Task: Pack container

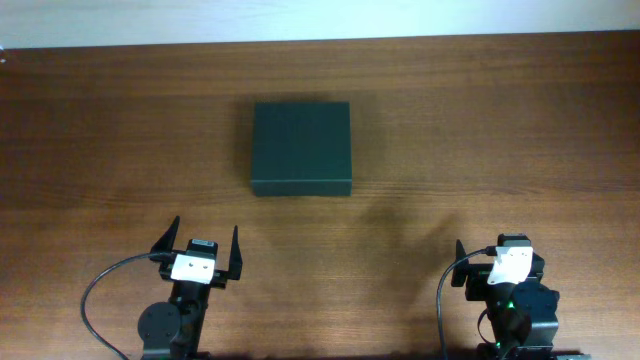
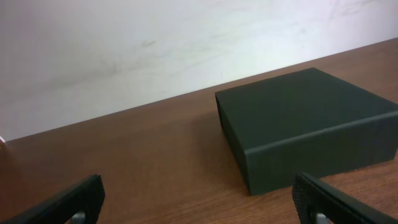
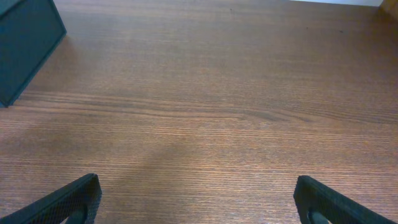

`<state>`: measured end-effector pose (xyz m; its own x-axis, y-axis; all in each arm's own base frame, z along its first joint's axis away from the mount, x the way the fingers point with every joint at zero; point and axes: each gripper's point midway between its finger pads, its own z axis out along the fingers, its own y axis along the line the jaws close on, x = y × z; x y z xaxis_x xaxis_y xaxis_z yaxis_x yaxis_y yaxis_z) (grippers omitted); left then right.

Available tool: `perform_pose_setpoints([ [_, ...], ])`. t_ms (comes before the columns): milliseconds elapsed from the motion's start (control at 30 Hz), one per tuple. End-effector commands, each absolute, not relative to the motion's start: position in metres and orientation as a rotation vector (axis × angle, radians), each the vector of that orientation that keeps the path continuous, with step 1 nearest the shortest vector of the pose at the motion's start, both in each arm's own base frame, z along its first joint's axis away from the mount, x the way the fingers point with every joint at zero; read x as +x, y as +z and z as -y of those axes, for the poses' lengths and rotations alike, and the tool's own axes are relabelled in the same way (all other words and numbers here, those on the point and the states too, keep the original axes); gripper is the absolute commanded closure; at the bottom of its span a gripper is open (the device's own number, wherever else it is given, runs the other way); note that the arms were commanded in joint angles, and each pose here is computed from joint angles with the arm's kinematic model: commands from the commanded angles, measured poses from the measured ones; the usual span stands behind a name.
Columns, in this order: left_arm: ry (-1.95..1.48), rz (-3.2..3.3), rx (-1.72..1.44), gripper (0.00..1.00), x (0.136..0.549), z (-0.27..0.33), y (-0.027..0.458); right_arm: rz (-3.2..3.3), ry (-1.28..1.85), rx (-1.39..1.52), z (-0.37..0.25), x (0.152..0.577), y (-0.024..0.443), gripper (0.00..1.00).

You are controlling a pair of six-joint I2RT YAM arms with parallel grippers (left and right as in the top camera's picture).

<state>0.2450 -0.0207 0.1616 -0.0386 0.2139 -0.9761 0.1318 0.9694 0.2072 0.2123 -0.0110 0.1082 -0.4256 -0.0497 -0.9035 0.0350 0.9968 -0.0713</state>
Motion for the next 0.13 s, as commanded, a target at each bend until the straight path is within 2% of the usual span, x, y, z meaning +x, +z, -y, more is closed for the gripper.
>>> perform_pose_setpoints([
  [0, 0.079, -1.615, 0.267, 0.01, 0.2451, 0.0195, 0.1597, -2.002, -0.112, 0.012, 0.0154, 0.2123, 0.1074, 0.01],
  [100, 0.079, -1.615, 0.267, 0.01, 0.2451, 0.0195, 0.1597, -2.002, -0.112, 0.012, 0.0154, 0.2123, 0.1074, 0.01],
])
